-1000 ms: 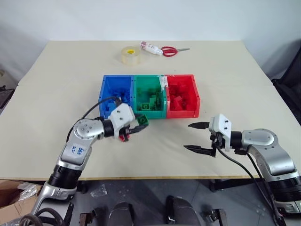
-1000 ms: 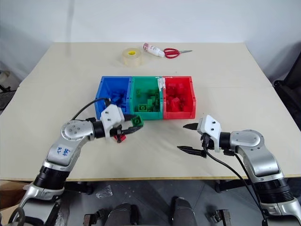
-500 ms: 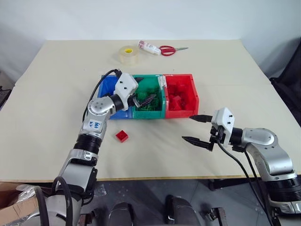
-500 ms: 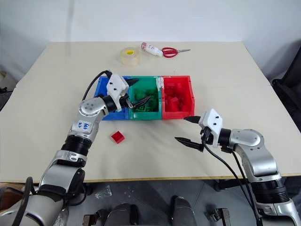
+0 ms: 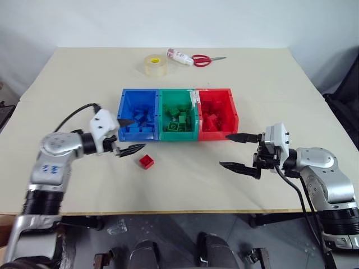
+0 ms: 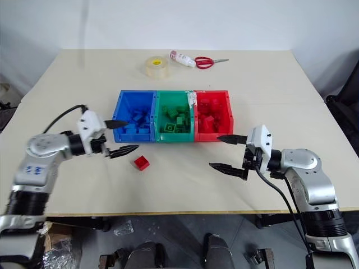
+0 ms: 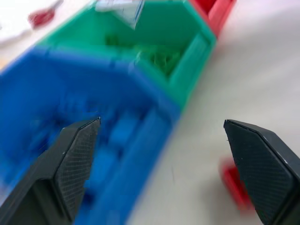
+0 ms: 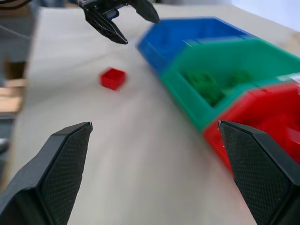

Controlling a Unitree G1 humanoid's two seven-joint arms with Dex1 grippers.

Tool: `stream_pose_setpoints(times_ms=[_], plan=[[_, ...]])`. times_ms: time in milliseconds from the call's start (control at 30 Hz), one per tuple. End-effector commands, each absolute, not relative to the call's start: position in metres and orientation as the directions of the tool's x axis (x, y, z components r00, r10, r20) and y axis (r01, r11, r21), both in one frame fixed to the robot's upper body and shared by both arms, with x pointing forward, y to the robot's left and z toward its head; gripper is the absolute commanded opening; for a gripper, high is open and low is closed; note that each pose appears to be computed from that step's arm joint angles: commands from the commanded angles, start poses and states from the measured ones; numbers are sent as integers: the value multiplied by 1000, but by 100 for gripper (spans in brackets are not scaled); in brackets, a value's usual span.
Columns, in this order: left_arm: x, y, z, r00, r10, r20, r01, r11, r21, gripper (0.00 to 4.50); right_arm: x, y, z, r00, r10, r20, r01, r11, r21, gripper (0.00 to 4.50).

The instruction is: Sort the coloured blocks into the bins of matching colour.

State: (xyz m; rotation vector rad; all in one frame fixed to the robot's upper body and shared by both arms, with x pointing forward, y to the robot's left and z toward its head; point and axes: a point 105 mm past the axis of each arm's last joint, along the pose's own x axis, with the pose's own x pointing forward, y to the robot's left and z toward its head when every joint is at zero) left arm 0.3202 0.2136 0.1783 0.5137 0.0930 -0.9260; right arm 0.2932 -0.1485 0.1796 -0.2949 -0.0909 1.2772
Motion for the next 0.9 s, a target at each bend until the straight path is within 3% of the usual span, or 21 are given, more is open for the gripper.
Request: stream_pose_setpoints(times_ms=[33, 167, 367, 500, 900], plan=[[289, 229, 180, 573, -738, -356, 813, 460, 356, 449, 290, -156, 187, 244, 964, -108, -936, 205, -287, 450], [259, 254, 155, 541, -705, -459, 841, 471, 266, 449, 289, -160, 182, 192, 969, -153, -952, 146, -271, 450], [243, 277, 136, 542, -667, -511, 831, 514, 211, 449, 293, -161, 179, 168, 970, -177, -957, 118, -264, 450], [249, 274, 138, 567, -672, -476, 818, 527, 231, 449, 292, -160, 179, 151, 973, -176, -960, 102, -260, 450], [300, 194, 118, 538, -780, -320, 841, 470, 269, 449, 288, -155, 181, 157, 977, -142, -956, 114, -270, 450]])
